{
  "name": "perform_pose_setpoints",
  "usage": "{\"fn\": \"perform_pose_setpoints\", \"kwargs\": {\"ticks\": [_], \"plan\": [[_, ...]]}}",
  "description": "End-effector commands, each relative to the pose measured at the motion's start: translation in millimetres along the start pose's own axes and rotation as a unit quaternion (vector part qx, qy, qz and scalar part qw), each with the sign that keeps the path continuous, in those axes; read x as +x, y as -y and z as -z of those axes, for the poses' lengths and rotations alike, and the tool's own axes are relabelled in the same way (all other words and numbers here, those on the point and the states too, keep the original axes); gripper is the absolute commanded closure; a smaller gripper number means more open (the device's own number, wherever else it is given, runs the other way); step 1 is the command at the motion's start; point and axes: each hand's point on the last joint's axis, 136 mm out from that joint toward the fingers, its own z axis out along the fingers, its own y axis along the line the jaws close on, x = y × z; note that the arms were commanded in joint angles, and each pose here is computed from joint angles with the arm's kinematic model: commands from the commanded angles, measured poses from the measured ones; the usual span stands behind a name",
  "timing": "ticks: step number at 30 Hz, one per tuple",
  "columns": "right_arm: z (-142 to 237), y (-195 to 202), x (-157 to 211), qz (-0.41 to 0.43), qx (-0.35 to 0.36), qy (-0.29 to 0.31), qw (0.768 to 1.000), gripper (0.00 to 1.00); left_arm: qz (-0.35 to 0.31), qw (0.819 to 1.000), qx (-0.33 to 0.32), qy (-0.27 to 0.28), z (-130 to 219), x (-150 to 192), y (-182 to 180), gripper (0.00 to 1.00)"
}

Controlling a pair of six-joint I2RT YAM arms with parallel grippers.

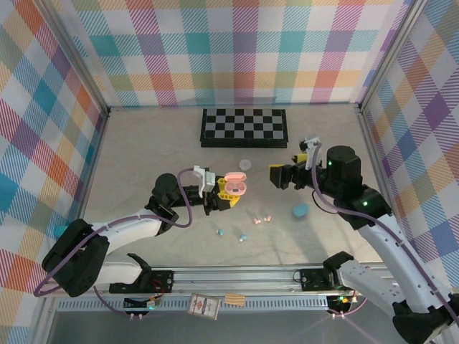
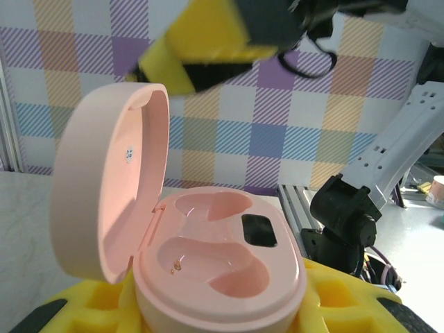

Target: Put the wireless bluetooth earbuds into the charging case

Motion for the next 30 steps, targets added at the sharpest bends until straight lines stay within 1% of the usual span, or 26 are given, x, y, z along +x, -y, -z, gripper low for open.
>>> {"fn": "perform_pose_setpoints", "kwargs": {"ticks": [1, 3, 5, 8, 10, 13, 15, 18, 21, 23, 25, 28, 30], "plan": [[-13.2, 19.0, 40.6, -0.135, 0.018, -0.068, 0.988, 0.06, -0.025, 1.0, 0.003, 0.013, 6.0, -8.7, 4.1, 0.7], [-20.3, 31.1, 65.0, -0.141, 0.042, -0.109, 0.983, 0.06, -0.023, 1.0, 0.002, 0.014, 7.9, -8.6, 4.0, 0.7], [-26.2, 36.4, 82.6, -0.142, 0.048, -0.138, 0.979, 0.07, -0.019, 1.0, -0.004, 0.013, 11.3, -7.3, 1.7, 0.7], [-35.5, 39.5, 102.1, -0.122, 0.04, -0.17, 0.977, 0.09, -0.01, 1.0, -0.025, 0.009, 19.6, -3.3, -8.8, 0.7], [-40.3, 43.4, 113.1, -0.102, 0.048, -0.187, 0.976, 0.1, -0.008, 0.999, -0.042, 0.007, 26.5, -1.0, -18.3, 0.7], [-45.8, 48.0, 129.0, -0.055, 0.071, -0.216, 0.972, 0.12, -0.009, 0.998, -0.069, 0.01, 37.2, -1.0, -33.2, 0.7], [-49.3, 50.4, 141.3, -0.01, 0.096, -0.241, 0.966, 0.12, -0.015, 0.996, -0.091, 0.013, 44.9, -2.5, -43.7, 0.7], [-56.8, 44.4, 156.7, 0.053, 0.112, -0.267, 0.956, 0.12, -0.02, 0.993, -0.116, 0.017, 55.3, -4.4, -59.0, 0.7], [-63.8, 47.1, 171.5, 0.077, 0.149, -0.29, 0.942, 0.15, -0.018, 0.991, -0.132, 0.022, 64.7, -6.8, -71.7, 0.7], [-65.6, 55.3, 179.4, 0.045, 0.182, -0.3, 0.936, 0.17, -0.015, 0.989, -0.142, 0.028, 71.2, -9.0, -78.9, 0.7], [-69.7, 54.8, 186.1, -0.007, 0.188, -0.295, 0.937, 0.19, -0.016, 0.988, -0.148, 0.036, 75.8, -12.1, -83.9, 0.7], [-81.6, 39.0, 191.5, -0.115, 0.127, -0.267, 0.948, 0.23, -0.02, 0.987, -0.153, 0.042, 79.3, -14.3, -87.9, 0.7], [-87.5, 33.3, 192.8, -0.194, 0.083, -0.248, 0.946, 0.25, -0.022, 0.987, -0.151, 0.043, 79.2, -15.3, -87.5, 0.7]]}}
